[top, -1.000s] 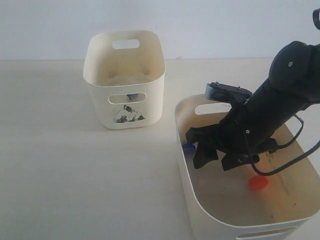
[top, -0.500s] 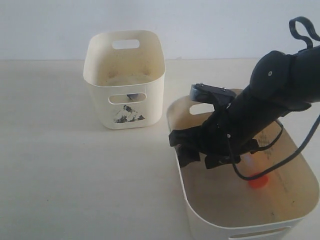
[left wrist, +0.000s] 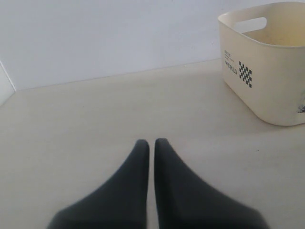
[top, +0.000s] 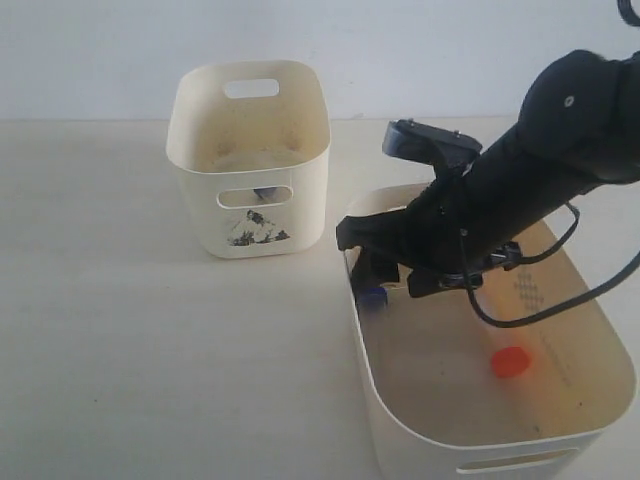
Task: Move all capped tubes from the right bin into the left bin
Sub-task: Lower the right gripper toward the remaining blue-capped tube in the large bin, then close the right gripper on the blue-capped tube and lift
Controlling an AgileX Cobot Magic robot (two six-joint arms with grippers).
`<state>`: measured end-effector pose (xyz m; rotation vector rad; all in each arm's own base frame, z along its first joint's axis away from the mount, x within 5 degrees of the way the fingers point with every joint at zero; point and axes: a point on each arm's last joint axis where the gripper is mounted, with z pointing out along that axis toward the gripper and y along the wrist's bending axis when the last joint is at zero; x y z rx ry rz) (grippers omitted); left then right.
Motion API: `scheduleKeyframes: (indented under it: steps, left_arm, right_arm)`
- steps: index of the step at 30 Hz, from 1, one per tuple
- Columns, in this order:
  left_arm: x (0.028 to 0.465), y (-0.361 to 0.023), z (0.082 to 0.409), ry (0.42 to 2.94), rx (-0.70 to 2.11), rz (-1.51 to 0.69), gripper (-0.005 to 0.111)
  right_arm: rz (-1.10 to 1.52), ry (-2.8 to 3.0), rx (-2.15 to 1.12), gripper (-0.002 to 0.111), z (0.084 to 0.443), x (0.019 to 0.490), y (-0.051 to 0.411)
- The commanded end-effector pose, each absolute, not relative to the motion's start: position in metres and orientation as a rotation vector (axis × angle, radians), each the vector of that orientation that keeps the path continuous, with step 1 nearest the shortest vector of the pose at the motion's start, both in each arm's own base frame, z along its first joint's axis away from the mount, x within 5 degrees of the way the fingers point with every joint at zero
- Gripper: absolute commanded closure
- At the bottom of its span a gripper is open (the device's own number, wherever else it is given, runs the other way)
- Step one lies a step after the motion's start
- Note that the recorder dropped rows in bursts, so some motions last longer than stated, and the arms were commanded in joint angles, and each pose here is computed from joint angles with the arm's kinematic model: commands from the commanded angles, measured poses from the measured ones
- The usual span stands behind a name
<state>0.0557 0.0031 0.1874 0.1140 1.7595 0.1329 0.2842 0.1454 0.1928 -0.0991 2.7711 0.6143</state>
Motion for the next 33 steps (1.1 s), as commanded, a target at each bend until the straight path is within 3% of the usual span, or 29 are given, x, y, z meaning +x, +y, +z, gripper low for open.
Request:
scheduleKeyframes:
  steps: [1, 13, 33]
  left_arm:
    - [0.056, 0.003, 0.19, 1.745, 0.102, 0.124, 0.102]
    - [0.056, 0.003, 0.19, 1.745, 0.102, 0.124, 0.102]
    - [0.056, 0.003, 0.19, 1.745, 0.102, 0.124, 0.102]
  right_arm:
    - [0.595, 2.741, -0.161, 0.047, 0.209, 0.281, 0.142]
    - [0.419, 2.851, -0.116, 0.047, 0.201, 0.276, 0.131]
    - [0.419, 2.918, 0.009, 0.047, 0.156, 0.278, 0.132]
